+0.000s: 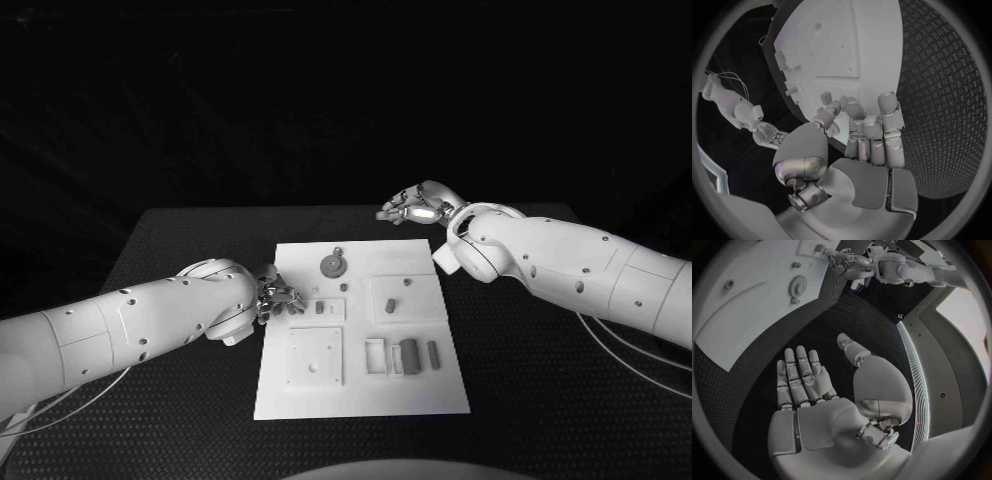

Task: Assemble the parts on the task board

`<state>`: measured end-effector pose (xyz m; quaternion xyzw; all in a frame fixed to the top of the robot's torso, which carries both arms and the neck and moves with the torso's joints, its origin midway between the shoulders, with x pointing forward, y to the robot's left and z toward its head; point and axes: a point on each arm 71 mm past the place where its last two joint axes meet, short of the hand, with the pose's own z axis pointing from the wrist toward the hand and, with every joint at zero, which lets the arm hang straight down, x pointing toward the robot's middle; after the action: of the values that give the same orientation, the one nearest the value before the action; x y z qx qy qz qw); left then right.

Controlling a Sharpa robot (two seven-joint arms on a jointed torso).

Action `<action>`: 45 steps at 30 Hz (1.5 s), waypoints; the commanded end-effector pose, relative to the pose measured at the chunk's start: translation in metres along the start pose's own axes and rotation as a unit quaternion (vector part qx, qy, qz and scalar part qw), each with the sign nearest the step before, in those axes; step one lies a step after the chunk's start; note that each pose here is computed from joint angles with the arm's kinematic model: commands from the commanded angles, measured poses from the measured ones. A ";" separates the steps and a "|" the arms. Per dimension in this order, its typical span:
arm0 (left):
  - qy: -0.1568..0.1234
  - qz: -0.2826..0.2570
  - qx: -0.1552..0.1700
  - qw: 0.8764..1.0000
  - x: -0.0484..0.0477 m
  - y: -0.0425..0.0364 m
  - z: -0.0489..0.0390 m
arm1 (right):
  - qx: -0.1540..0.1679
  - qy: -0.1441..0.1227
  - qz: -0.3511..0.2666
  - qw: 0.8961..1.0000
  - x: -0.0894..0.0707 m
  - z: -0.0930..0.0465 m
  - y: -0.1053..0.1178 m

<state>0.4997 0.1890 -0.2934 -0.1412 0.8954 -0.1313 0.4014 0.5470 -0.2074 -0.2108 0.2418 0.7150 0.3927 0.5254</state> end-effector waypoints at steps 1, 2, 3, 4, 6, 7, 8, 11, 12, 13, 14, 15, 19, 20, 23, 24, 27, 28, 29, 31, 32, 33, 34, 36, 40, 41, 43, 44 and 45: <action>-0.003 -0.007 0.002 1.000 0.0001 -0.0006 0.0002 | -0.003 0.007 0.000 1.000 0.001 0.000 0.000; -0.004 -0.008 0.002 1.000 0.0000 -0.0006 0.0001 | -0.003 0.007 0.000 1.000 0.001 0.000 0.000; -0.005 -0.009 0.002 1.000 -0.0001 -0.0006 0.0001 | -0.003 0.007 0.000 1.000 0.001 0.000 0.000; -0.006 -0.009 0.002 1.000 -0.0003 -0.0006 0.0002 | -0.003 0.007 0.000 1.000 0.001 0.000 0.000; -0.008 -0.011 0.003 1.000 -0.0006 -0.0007 0.0002 | -0.003 0.007 0.000 1.000 0.001 0.000 0.000; -0.008 -0.012 0.004 1.000 -0.0007 -0.0008 0.0004 | -0.003 0.007 0.000 1.000 0.001 0.000 0.000; -0.008 -0.013 0.004 1.000 -0.0007 -0.0009 0.0004 | -0.003 0.007 0.000 1.000 0.002 0.000 0.000; -0.008 -0.015 0.004 1.000 -0.0008 -0.0011 0.0004 | -0.003 0.007 0.000 1.000 0.002 0.000 0.001; -0.008 -0.015 0.005 1.000 -0.0009 -0.0011 0.0004 | -0.003 0.007 0.000 1.000 0.002 0.000 0.000; -0.008 -0.015 0.005 1.000 -0.0009 -0.0012 0.0005 | -0.003 0.007 0.000 1.000 0.002 0.000 0.001; -0.008 -0.015 0.005 1.000 -0.0009 -0.0013 0.0005 | -0.003 0.007 0.000 1.000 0.002 0.000 0.001; -0.007 -0.014 0.005 1.000 -0.0008 -0.0015 0.0006 | -0.003 0.008 0.000 1.000 0.002 0.001 0.001; -0.001 -0.012 0.006 1.000 0.0005 -0.0024 0.0006 | -0.003 0.008 0.000 1.000 0.002 0.001 0.000; 0.001 -0.011 0.006 1.000 0.0008 -0.0024 0.0006 | -0.003 0.007 0.000 1.000 0.002 0.000 0.000; 0.007 -0.008 0.004 1.000 0.0014 -0.0019 0.0007 | -0.003 0.008 0.000 1.000 0.002 0.000 0.000; 0.008 -0.007 0.004 1.000 0.0015 -0.0017 0.0007 | -0.003 0.008 0.000 1.000 0.002 0.000 0.000; 0.011 -0.006 0.004 1.000 0.0020 -0.0018 0.0006 | -0.003 0.008 0.000 1.000 0.002 0.000 0.000; 0.012 -0.005 0.004 1.000 0.0024 -0.0021 0.0006 | -0.003 0.008 0.000 1.000 0.002 0.000 0.000; 0.013 -0.005 0.004 1.000 0.0026 -0.0023 0.0006 | -0.003 0.008 0.000 1.000 0.003 0.000 0.000; 0.014 -0.004 0.005 1.000 0.0030 -0.0028 0.0004 | -0.003 0.008 0.000 1.000 0.003 0.000 0.000; 0.015 -0.004 0.006 1.000 0.0032 -0.0030 0.0002 | -0.003 0.008 0.000 1.000 0.003 0.000 0.000; 0.014 -0.004 0.006 1.000 0.0033 -0.0032 0.0002 | -0.003 0.008 0.000 1.000 0.003 0.000 0.000; 0.013 -0.001 0.008 1.000 0.0034 -0.0037 0.0000 | -0.003 0.008 0.000 1.000 0.003 0.000 0.000; 0.010 0.005 0.010 1.000 0.0034 -0.0047 -0.0003 | -0.003 0.008 0.000 1.000 0.003 0.000 0.000; 0.003 0.005 0.016 1.000 0.0031 -0.0066 -0.0005 | -0.003 0.008 0.000 1.000 0.003 0.000 0.000; 0.001 0.004 0.017 1.000 0.0028 -0.0070 -0.0005 | -0.003 0.008 0.000 1.000 0.003 0.000 0.000; -0.001 0.000 0.018 1.000 0.0026 -0.0073 -0.0005 | -0.003 0.008 0.000 1.000 0.003 0.000 0.000; -0.001 -0.005 0.018 1.000 0.0025 -0.0072 -0.0004 | -0.003 0.008 0.000 1.000 0.003 0.000 0.000; 0.000 -0.007 0.018 1.000 0.0025 -0.0072 -0.0004 | -0.003 0.008 0.000 1.000 0.003 0.000 0.000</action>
<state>0.4988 0.1846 -0.2934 -0.1399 0.8951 -0.1383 0.4001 0.5468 -0.2065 -0.2122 0.2418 0.7163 0.3929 0.5235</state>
